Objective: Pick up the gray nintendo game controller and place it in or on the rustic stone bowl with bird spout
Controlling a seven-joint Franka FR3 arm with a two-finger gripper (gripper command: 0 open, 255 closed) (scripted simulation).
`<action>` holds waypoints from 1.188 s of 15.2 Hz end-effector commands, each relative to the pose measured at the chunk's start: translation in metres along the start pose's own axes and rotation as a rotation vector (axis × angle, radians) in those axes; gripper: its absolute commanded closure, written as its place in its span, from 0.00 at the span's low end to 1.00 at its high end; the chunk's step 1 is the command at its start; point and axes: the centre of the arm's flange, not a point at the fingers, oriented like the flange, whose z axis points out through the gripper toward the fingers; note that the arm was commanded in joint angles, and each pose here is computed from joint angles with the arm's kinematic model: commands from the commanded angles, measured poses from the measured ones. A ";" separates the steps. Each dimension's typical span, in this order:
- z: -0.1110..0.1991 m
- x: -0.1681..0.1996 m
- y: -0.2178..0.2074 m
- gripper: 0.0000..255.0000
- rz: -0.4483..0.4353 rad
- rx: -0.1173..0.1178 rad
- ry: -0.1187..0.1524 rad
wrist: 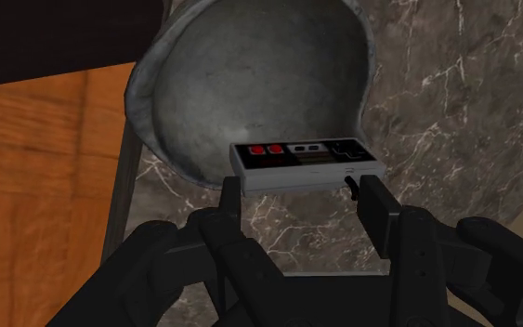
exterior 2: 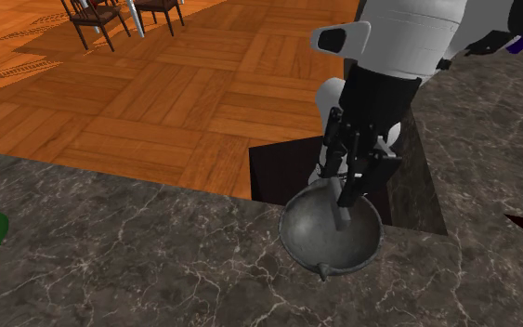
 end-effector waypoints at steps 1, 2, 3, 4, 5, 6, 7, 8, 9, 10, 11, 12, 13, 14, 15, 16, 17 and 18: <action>0.010 -0.003 0.002 1.00 0.000 0.000 0.000; 0.015 -0.004 0.004 1.00 0.000 0.000 0.000; 0.020 -0.005 0.005 1.00 0.000 0.000 0.000; 0.025 -0.006 0.007 1.00 0.000 0.000 0.000; 0.030 -0.007 0.008 1.00 0.000 0.000 0.000; 0.034 -0.008 0.009 1.00 0.000 0.000 0.000; 0.034 -0.008 0.009 1.00 0.000 0.000 0.000; 0.034 -0.008 0.009 1.00 0.000 0.000 0.000; 0.034 -0.008 0.009 1.00 0.000 0.000 0.000; 0.034 -0.008 0.009 1.00 0.000 0.000 0.000; 0.034 -0.008 0.009 1.00 0.000 0.000 0.000; 0.034 -0.008 0.009 1.00 0.000 0.000 0.000; 0.034 -0.008 0.009 1.00 0.000 0.000 0.000; 0.034 -0.008 0.009 0.00 0.000 0.000 0.000; 0.034 -0.008 0.009 0.00 0.000 0.000 0.000; 0.034 -0.008 0.009 0.00 0.000 0.000 0.000; 0.034 -0.008 0.009 0.00 0.000 0.000 0.000; 0.034 -0.008 0.009 0.00 0.000 0.000 0.000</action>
